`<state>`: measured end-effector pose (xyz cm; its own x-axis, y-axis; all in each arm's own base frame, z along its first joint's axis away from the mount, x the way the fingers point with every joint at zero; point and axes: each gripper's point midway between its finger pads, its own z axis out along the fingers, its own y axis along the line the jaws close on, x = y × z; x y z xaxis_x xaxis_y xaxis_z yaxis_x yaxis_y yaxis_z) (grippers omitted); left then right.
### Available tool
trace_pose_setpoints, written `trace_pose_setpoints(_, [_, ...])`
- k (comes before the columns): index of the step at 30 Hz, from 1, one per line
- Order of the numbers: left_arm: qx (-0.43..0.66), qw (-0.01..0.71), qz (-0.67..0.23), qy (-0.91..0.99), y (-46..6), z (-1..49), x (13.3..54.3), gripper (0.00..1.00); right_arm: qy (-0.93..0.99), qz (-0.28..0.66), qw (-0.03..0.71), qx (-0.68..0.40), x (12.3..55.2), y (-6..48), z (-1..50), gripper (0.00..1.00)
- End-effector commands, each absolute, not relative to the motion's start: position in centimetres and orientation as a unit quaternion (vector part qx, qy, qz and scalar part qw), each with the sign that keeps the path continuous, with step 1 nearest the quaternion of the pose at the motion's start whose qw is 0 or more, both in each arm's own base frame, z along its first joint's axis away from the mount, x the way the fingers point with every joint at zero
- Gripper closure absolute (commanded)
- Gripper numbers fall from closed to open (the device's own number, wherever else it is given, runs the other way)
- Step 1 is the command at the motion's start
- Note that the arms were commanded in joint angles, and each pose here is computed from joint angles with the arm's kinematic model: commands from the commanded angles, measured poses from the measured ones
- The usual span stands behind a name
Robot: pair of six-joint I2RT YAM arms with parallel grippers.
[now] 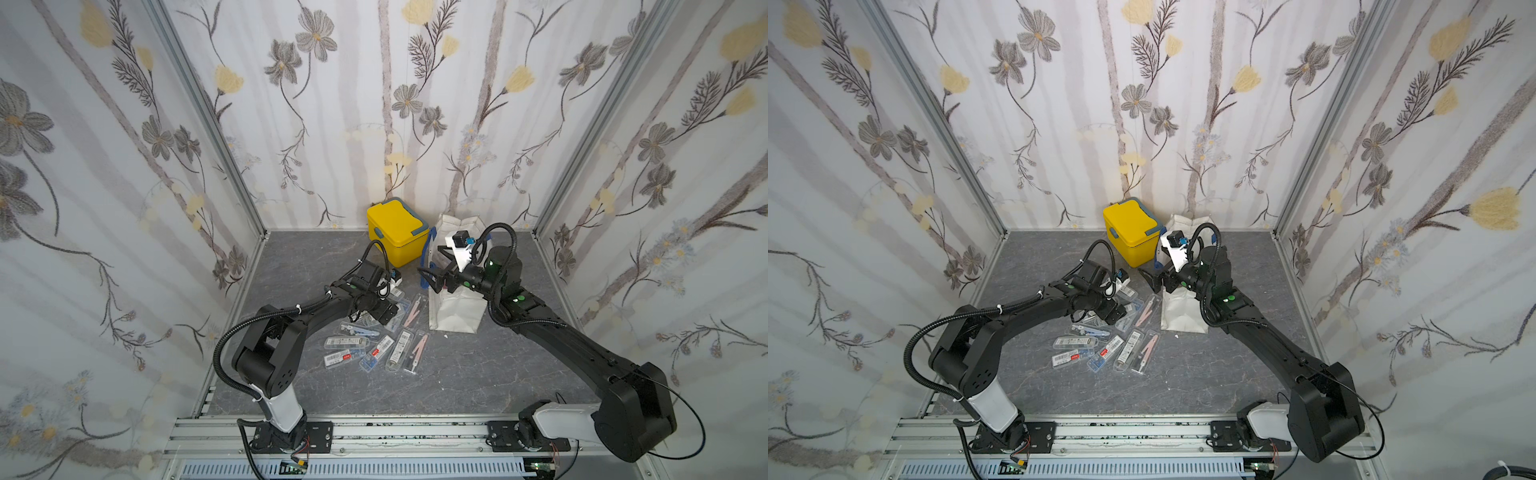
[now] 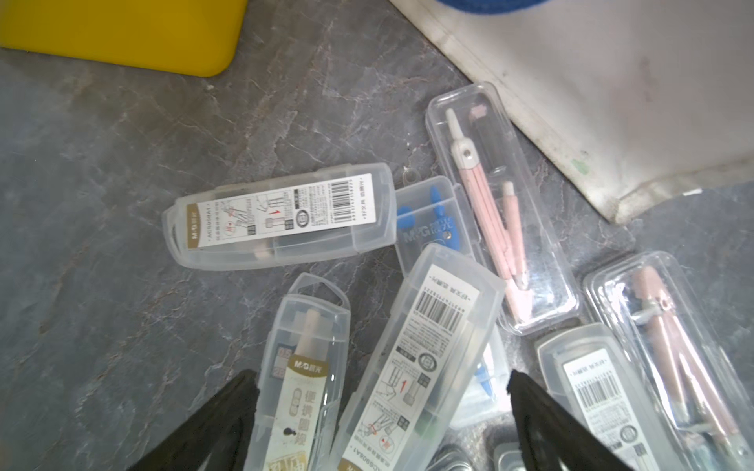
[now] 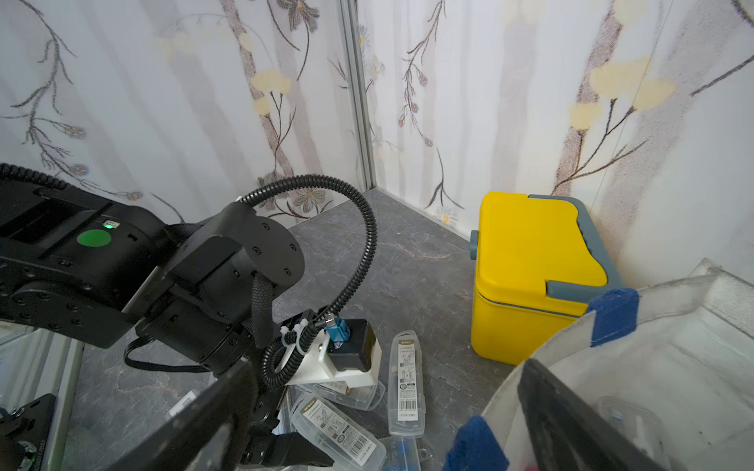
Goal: Put the compass set into the canvas bag
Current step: Pick up the compass set at the center of the board.
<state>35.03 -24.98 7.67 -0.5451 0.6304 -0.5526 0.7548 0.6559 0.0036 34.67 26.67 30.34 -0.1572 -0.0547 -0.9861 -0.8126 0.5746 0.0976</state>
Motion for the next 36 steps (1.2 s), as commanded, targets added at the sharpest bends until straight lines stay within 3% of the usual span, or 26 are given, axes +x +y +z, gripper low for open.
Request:
trace_pose_setpoints(1, [0.417,0.221,-0.123,0.873,-24.6,6.4,33.4,0.08,0.673,0.351,0.56,-0.332,34.3,27.6,30.5,0.0])
trace_pose_setpoints(25, [0.432,0.166,-0.123,0.878,-24.4,3.3,33.1,0.23,0.691,0.359,0.532,-0.333,35.1,28.7,28.8,0.03])
trace_pose_setpoints(36, [0.432,0.19,-0.151,0.869,-25.9,4.4,33.9,0.31,0.693,0.358,0.529,-0.334,35.1,28.9,28.8,0.04])
